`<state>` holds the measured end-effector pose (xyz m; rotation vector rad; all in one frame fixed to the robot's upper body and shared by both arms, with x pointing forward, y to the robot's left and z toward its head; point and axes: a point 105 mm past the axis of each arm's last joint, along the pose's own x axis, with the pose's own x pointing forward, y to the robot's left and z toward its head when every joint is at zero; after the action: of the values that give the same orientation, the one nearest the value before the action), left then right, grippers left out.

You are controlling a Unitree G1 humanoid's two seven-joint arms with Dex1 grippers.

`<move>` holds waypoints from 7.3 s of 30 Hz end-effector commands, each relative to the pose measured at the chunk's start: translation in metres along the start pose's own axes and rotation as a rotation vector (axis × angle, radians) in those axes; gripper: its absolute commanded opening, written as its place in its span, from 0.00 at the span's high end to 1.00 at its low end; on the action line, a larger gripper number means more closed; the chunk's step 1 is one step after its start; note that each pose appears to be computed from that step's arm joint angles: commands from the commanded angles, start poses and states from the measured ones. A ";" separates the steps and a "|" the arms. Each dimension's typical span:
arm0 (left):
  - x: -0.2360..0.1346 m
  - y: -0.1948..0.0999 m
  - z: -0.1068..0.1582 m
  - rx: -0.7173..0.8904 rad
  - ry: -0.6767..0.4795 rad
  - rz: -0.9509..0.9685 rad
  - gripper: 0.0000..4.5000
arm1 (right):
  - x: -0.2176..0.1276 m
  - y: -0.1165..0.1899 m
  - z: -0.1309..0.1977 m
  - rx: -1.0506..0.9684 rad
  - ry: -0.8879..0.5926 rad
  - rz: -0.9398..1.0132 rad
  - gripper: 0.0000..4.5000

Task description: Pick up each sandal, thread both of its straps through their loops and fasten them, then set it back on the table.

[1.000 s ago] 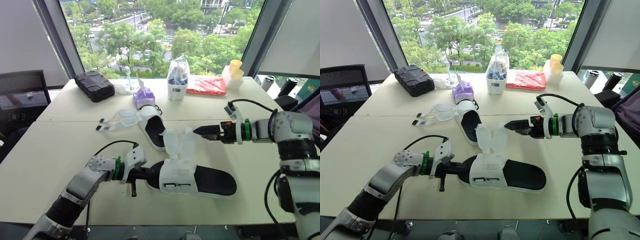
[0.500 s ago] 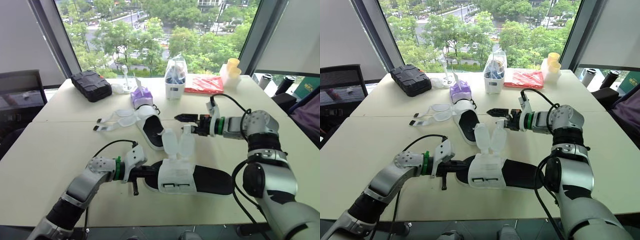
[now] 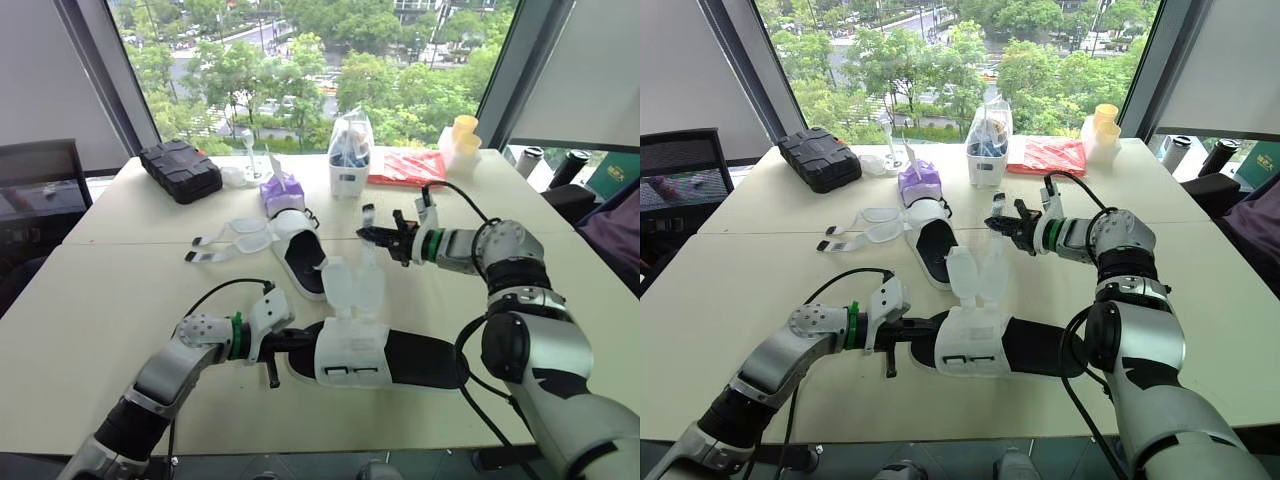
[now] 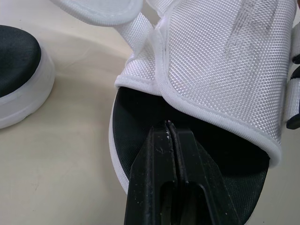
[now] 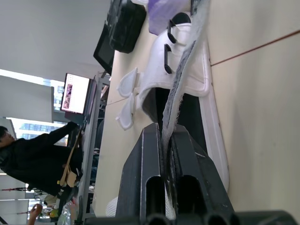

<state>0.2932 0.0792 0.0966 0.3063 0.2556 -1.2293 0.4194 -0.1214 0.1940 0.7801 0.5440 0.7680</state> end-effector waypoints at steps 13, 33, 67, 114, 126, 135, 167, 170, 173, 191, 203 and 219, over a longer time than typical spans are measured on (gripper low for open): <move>0.002 -0.001 0.002 0.009 -0.013 -0.020 1.00 | -0.069 0.064 -0.080 -2.197 -0.161 0.484 0.99; 0.010 0.000 0.013 0.014 -0.055 -0.041 1.00 | -0.129 -0.007 0.003 -1.732 -0.013 -0.115 0.01; 0.018 0.001 0.017 0.005 -0.075 -0.046 1.00 | -0.100 0.025 -0.202 -0.432 0.460 0.141 0.01; 0.014 -0.003 0.016 -0.015 -0.081 0.011 1.00 | -0.083 0.026 -0.092 -0.330 0.361 0.298 0.99; 0.015 -0.004 0.013 -0.015 -0.072 0.005 1.00 | -0.089 0.018 -0.111 -0.279 0.434 0.290 0.99; 0.015 -0.005 0.012 -0.016 -0.069 0.000 1.00 | -0.082 0.000 -0.121 -0.469 0.467 0.196 0.99; 0.020 -0.010 0.012 -0.031 -0.076 -0.022 1.00 | -0.113 0.013 -0.104 -0.715 0.429 0.180 0.22; 0.020 -0.012 0.011 -0.026 -0.062 -0.036 1.00 | -0.135 0.015 -0.102 -0.663 0.422 0.142 0.22; 0.022 -0.014 0.010 -0.029 -0.058 -0.051 1.00 | -0.154 0.023 -0.119 -0.577 0.461 0.145 0.22; 0.029 -0.011 0.013 -0.023 -0.064 -0.083 1.00 | -0.135 0.010 -0.178 -0.430 0.445 0.127 0.22; 0.031 -0.011 0.012 -0.029 -0.072 -0.070 1.00 | -0.119 0.010 -0.184 -0.385 0.387 0.137 0.41; 0.031 -0.011 0.011 -0.037 -0.075 -0.059 1.00 | -0.157 0.025 -0.236 -0.308 0.680 0.227 0.98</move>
<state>0.2936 0.0463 0.0929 0.2222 0.2368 -1.2854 0.1668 -0.1412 0.0871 0.2863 0.9244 1.2086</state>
